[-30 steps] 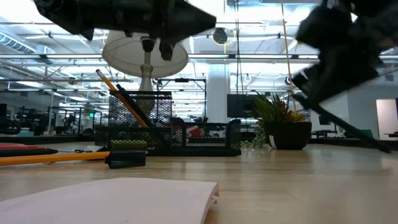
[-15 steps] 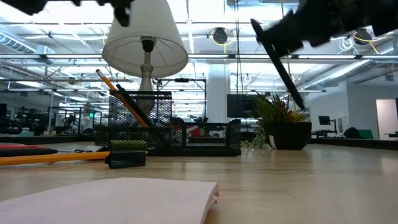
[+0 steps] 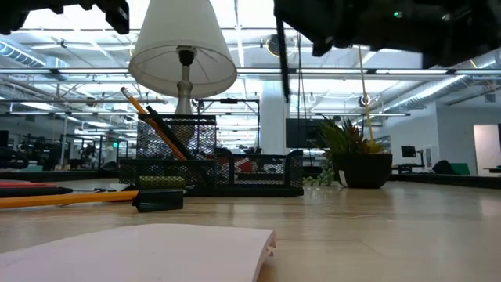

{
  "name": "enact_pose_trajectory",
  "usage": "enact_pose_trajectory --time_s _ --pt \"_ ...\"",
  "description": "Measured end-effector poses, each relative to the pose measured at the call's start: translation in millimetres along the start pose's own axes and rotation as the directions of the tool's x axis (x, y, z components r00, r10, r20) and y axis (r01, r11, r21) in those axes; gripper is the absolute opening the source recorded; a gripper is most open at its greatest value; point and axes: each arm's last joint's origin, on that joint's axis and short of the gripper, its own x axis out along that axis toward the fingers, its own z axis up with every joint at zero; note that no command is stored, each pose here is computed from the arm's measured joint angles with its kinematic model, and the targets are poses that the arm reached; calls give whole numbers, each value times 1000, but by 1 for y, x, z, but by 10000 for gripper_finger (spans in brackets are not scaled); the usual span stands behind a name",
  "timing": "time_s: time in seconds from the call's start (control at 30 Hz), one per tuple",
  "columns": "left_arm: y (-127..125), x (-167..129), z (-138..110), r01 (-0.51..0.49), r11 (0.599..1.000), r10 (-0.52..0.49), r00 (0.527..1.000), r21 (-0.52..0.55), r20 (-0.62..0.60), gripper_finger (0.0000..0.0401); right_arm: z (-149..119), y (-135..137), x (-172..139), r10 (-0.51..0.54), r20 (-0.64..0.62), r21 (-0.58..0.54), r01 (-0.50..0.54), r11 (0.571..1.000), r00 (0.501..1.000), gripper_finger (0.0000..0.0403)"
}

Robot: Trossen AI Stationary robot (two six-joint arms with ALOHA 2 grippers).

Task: Pick and place office supplies into organizer
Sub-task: Put the right black pen into the black desk organizer

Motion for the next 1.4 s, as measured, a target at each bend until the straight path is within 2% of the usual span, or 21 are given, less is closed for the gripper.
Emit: enact_pose_trajectory --time_s 0.2,0.4,0.57,0.7,0.9,1.17,1.4 --pt "-2 -1 -2 14 1000 -13 1000 13 -10 49 -3 -10 30 9 124 -11 -8 1000 992 33" --pt "-2 -1 -3 16 1000 -16 1000 20 -12 49 -10 -17 70 -5 124 -67 13 998 992 30" --pt "-5 -3 -1 34 998 -34 999 55 -9 49 -20 -28 89 -35 97 -83 43 996 995 31" --pt "-8 -6 1 54 997 -54 999 51 1 49 -30 -40 94 -65 78 -85 71 994 995 27" --pt "-11 -7 1 73 996 -73 997 54 -6 49 -39 -52 93 -93 52 -27 95 995 994 37" --pt "-11 -7 0 60 997 -60 998 57 -13 49 -39 -57 92 -28 73 10 28 1000 997 38" --pt "-11 -7 0 60 997 -60 998 52 -13 49 -39 -57 92 -20 70 34 17 999 997 69"
